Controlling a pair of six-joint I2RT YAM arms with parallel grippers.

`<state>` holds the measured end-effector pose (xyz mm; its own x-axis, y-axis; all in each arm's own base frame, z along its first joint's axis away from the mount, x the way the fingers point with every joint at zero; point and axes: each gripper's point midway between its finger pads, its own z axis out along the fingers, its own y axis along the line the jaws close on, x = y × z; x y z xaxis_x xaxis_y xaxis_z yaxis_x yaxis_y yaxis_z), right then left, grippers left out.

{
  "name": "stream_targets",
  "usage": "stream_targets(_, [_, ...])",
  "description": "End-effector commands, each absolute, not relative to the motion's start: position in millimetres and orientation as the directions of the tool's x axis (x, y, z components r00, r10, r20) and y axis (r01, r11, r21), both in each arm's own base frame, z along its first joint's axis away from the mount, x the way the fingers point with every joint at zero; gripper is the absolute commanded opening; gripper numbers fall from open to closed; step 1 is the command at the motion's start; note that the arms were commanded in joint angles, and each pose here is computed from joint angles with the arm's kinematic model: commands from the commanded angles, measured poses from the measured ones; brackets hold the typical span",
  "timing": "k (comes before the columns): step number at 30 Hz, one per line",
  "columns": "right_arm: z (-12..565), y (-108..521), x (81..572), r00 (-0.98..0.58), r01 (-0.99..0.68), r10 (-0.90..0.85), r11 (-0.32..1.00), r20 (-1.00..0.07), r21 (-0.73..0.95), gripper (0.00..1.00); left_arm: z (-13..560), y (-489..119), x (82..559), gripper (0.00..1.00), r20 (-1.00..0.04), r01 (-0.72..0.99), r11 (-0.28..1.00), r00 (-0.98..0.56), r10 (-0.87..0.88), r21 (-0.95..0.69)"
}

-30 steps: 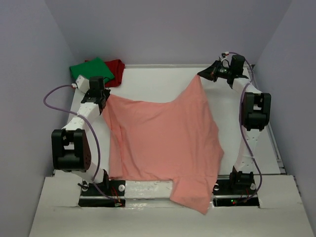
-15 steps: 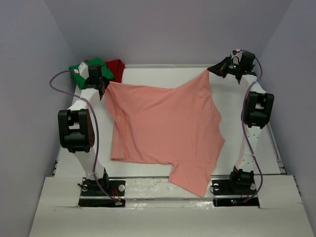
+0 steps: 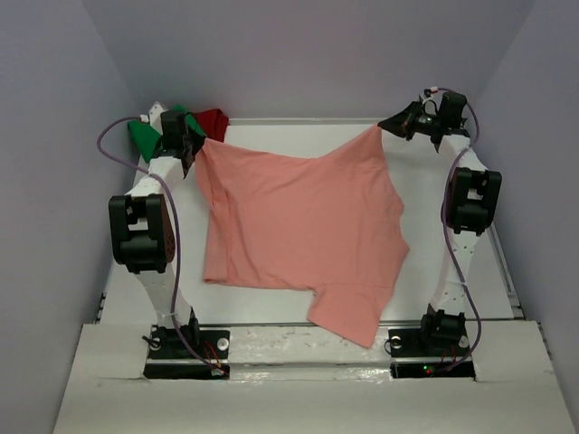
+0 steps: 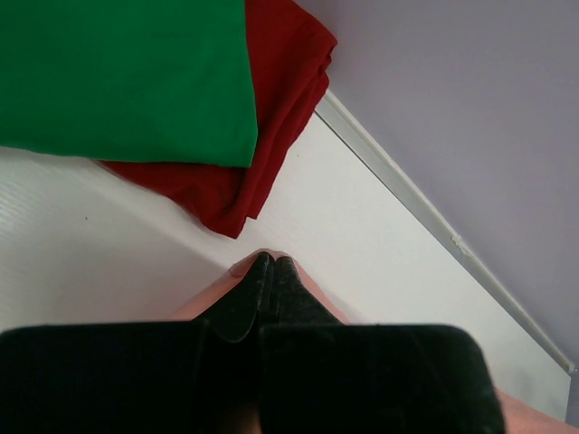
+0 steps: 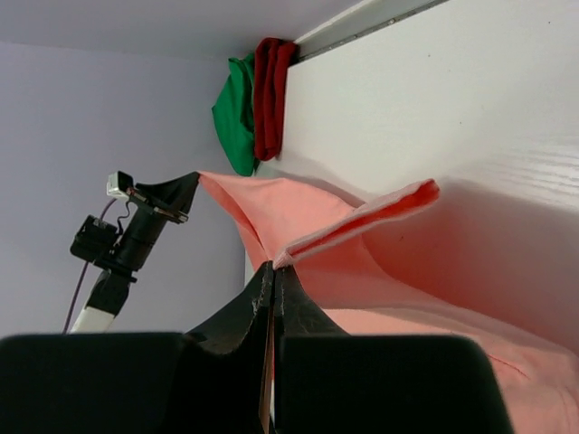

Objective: Fold and stack the t-shirts
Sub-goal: Flatten out the tshirt

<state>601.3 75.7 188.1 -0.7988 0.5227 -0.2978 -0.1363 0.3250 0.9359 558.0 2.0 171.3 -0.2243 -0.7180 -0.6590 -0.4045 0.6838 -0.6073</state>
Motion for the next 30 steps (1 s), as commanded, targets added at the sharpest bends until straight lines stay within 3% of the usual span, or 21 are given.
stream_targets(1, [241, 80, 579, -0.778, -0.252, 0.488, 0.335, -0.396, 0.908, 0.00, 211, 2, 574, 0.00, -0.690, -0.299, 0.706, -0.177, -0.702, -0.642])
stream_targets(11, [196, 80, 577, -0.801, -0.186, 0.488, 0.346, -0.346, 0.920, 0.00, 189, -4, 586, 0.00, -0.669, -0.295, 0.719, -0.266, -0.694, -0.629])
stream_targets(12, [199, 78, 586, -0.794, -0.193, 0.495, 0.347, -0.354, 0.918, 0.30, 180, 2, 590, 0.05, -0.657, -0.324, 0.717, -0.289, -0.696, -0.617])
stream_targets(13, [198, 77, 587, -0.791, -0.191, 0.498, 0.350, -0.355, 0.917, 0.41, 180, 3, 590, 0.09, -0.655, -0.335, 0.717, -0.294, -0.696, -0.611])
stream_targets(16, [209, 76, 588, -0.771, -0.209, 0.507, 0.371, -0.386, 0.905, 0.49, 179, 15, 587, 0.29, -0.646, -0.375, 0.712, -0.305, -0.700, -0.594])
stream_targets(17, [211, 75, 588, -0.765, -0.210, 0.511, 0.377, -0.391, 0.902, 0.58, 186, 18, 585, 0.44, -0.648, -0.377, 0.713, -0.303, -0.698, -0.591])
stream_targets(21, [224, 77, 576, -0.754, -0.251, 0.491, 0.397, -0.435, 0.883, 0.59, 230, 36, 579, 0.55, -0.700, -0.343, 0.733, -0.239, -0.673, -0.588])
stream_targets(25, [248, 77, 555, -0.725, -0.290, 0.478, 0.440, -0.495, 0.850, 0.59, 299, 40, 560, 0.57, -0.765, -0.269, 0.770, -0.147, -0.626, -0.578])
stream_targets(30, [258, 79, 528, -0.705, -0.304, 0.467, 0.482, -0.534, 0.822, 0.59, 344, 29, 539, 0.59, -0.798, -0.173, 0.805, -0.125, -0.590, -0.568])
